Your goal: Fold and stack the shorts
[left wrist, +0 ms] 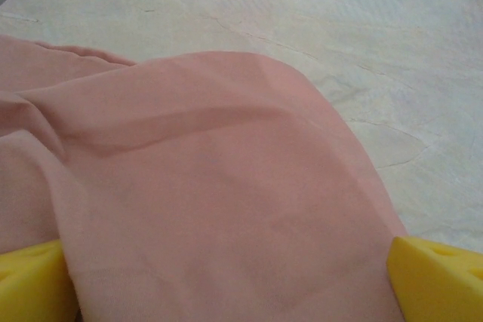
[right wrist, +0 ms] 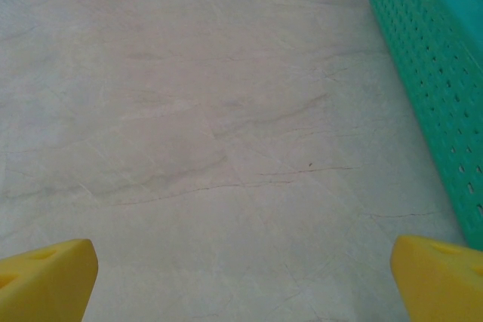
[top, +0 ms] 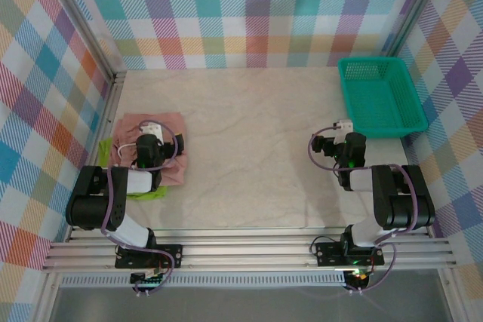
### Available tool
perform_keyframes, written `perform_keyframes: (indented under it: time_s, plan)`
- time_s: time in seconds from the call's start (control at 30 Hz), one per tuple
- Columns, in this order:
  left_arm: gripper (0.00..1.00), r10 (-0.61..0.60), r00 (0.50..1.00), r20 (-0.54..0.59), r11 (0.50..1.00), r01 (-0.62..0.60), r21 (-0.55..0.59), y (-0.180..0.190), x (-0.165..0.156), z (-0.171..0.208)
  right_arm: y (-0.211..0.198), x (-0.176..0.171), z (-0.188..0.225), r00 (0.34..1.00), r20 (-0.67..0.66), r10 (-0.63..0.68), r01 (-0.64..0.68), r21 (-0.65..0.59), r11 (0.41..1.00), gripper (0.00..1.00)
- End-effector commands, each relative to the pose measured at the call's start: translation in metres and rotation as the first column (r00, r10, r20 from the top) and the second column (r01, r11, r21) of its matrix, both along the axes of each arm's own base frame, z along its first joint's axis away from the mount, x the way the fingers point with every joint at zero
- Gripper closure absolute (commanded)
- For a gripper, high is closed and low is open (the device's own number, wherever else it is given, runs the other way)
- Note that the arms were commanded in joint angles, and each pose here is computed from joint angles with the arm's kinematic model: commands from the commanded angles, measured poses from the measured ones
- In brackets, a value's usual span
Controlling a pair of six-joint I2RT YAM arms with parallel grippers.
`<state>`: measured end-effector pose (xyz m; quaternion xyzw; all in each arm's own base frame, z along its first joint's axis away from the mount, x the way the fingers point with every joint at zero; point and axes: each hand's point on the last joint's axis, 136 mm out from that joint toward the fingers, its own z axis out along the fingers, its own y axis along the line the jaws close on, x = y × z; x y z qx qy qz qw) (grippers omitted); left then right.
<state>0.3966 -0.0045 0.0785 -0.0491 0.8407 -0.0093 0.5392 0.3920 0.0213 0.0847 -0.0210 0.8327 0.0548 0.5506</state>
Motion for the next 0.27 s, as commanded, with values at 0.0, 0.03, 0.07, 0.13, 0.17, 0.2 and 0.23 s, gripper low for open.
perform_keyframes:
  time_s: [0.0,0.03,0.07,0.13,0.17,0.2,0.23]
  plan:
    - [0.0,-0.051,0.999,-0.008,0.999,0.051,0.009,-0.0106,0.0043,0.0,-0.0012,0.0058,0.0073,1.0,0.021,-0.014,0.013,0.013,1.0,0.0]
    - [0.0,-0.051,0.999,-0.01,0.999,0.051,0.007,-0.0104,0.0042,-0.0004,-0.0013,0.0058,0.0074,1.0,0.022,-0.013,0.013,0.014,1.0,0.01]
    - [0.0,-0.051,0.999,-0.01,0.999,0.051,0.008,-0.0104,0.0041,-0.0005,-0.0011,0.0056,0.0074,1.0,0.022,-0.013,0.013,0.014,1.0,0.01]
    - [0.0,-0.052,0.999,-0.01,0.999,0.052,0.007,-0.0107,0.0041,-0.0004,-0.0011,0.0058,0.0067,1.0,0.02,-0.013,0.012,0.013,1.0,0.0]
    - [0.0,-0.051,0.999,-0.008,0.999,0.051,0.008,-0.0104,0.0039,-0.0002,-0.0014,0.0057,0.0071,1.0,0.021,-0.013,0.013,0.014,1.0,0.01]
    - [0.0,-0.05,0.999,-0.008,0.999,0.05,0.01,-0.01,0.0033,-0.0002,-0.0009,0.0054,0.0068,1.0,0.02,-0.012,0.012,0.012,1.0,0.0]
    - [0.0,-0.051,0.999,-0.008,0.999,0.051,0.01,-0.0103,0.0034,-0.0002,-0.001,0.0055,0.007,1.0,0.02,-0.013,0.012,0.013,1.0,0.01]
